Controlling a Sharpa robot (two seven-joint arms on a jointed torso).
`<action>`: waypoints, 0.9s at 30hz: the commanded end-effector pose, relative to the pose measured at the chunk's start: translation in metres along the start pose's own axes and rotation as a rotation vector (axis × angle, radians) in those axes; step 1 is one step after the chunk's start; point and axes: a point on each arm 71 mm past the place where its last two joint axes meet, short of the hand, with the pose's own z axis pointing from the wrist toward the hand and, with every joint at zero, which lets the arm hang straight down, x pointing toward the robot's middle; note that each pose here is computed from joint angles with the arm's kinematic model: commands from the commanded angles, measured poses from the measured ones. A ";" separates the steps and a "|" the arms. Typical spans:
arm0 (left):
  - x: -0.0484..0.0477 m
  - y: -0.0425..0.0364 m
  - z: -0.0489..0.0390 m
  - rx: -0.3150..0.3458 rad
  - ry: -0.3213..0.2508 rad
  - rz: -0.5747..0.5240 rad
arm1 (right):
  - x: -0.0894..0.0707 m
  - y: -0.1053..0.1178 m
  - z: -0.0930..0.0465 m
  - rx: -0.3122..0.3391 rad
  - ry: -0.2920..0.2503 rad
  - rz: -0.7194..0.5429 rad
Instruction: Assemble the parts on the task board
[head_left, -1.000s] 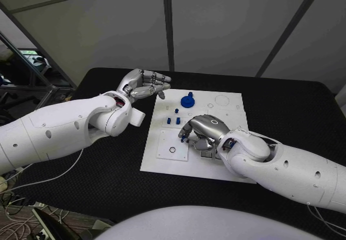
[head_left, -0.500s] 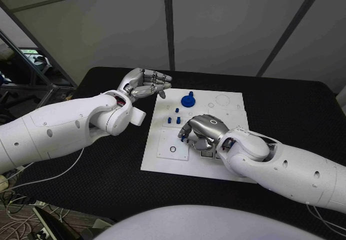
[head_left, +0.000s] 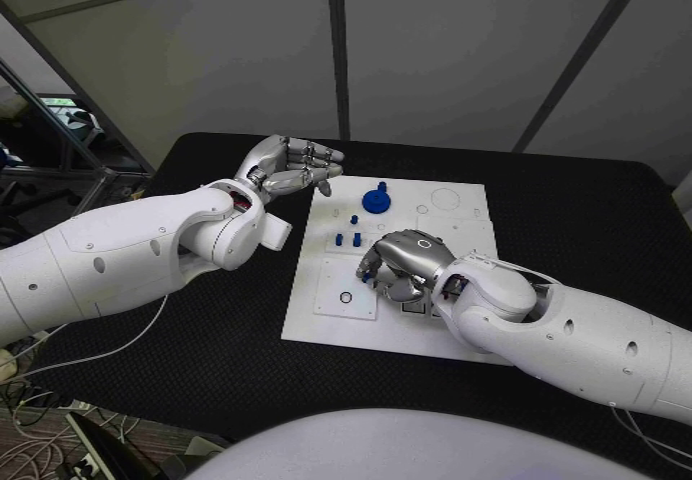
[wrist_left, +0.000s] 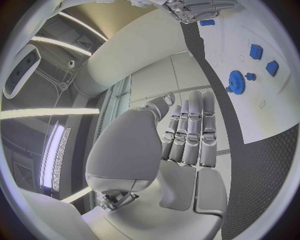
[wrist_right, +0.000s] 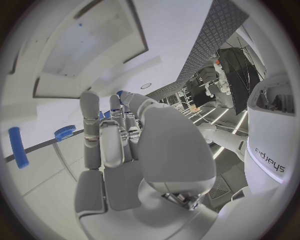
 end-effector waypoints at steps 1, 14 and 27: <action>0.0012 -0.0013 0.0006 0.005 0.011 -0.006 | 0.004 -0.001 -0.001 0.003 0.041 -0.024; 0.0017 -0.0006 0.0007 -0.003 0.019 -0.008 | -0.002 0.000 -0.003 -0.007 -0.033 -0.015; 0.0001 0.0007 0.0008 -0.010 0.022 -0.008 | -0.022 0.007 -0.024 -0.031 -0.167 0.011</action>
